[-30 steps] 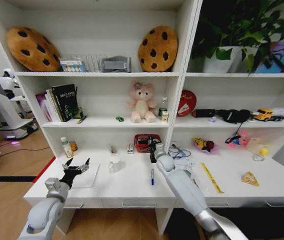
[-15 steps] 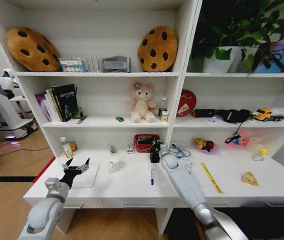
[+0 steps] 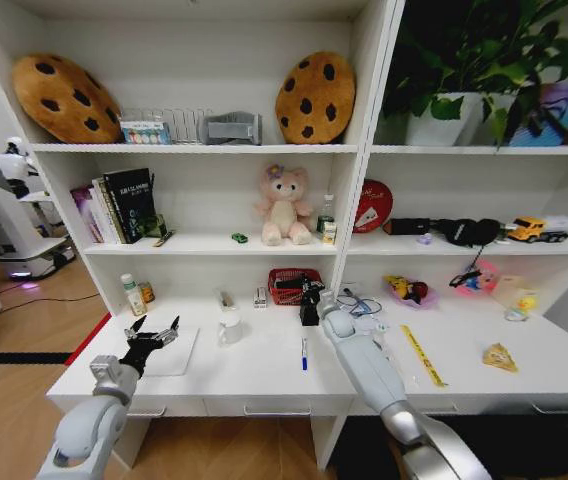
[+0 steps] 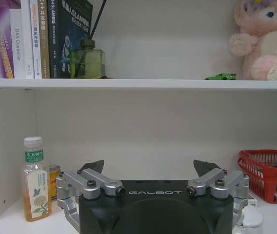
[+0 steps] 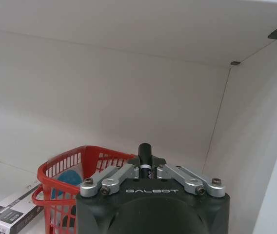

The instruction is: Organize the objects on the table.

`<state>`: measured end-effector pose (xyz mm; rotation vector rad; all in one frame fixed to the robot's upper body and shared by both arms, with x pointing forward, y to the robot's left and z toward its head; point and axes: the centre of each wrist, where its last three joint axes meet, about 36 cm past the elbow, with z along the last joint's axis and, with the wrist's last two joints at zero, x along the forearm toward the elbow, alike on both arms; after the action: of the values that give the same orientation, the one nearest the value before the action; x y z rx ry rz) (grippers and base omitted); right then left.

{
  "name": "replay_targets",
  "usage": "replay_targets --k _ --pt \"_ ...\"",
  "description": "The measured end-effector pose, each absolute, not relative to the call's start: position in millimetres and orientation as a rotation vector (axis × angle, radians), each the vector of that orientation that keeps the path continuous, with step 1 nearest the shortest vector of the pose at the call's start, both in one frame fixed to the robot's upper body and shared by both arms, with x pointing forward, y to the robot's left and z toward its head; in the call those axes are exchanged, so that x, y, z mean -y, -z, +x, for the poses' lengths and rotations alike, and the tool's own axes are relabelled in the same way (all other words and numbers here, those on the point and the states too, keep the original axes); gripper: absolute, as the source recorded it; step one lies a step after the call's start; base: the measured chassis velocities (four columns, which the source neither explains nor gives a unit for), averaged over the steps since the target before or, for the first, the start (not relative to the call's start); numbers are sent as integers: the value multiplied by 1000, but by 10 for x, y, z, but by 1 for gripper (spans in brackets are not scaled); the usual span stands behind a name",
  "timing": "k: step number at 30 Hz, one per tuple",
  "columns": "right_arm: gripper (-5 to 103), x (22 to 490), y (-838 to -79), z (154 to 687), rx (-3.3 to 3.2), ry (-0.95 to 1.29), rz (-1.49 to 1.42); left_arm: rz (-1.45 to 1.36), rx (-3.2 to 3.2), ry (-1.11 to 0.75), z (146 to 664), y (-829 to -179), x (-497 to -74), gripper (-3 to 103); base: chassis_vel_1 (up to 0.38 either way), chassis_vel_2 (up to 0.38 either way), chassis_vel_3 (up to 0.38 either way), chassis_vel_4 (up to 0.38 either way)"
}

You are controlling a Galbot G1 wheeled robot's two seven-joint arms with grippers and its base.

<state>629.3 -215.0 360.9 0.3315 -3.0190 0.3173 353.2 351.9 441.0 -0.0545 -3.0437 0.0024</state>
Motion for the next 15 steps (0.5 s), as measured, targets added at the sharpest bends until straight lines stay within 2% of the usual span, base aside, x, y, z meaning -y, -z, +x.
replay_targets --k 15 --pt "11 2253 -3511 6368 3038 -351 378 -55 3044 -2 3533 -4410 -3519 100 0 0 0 0"
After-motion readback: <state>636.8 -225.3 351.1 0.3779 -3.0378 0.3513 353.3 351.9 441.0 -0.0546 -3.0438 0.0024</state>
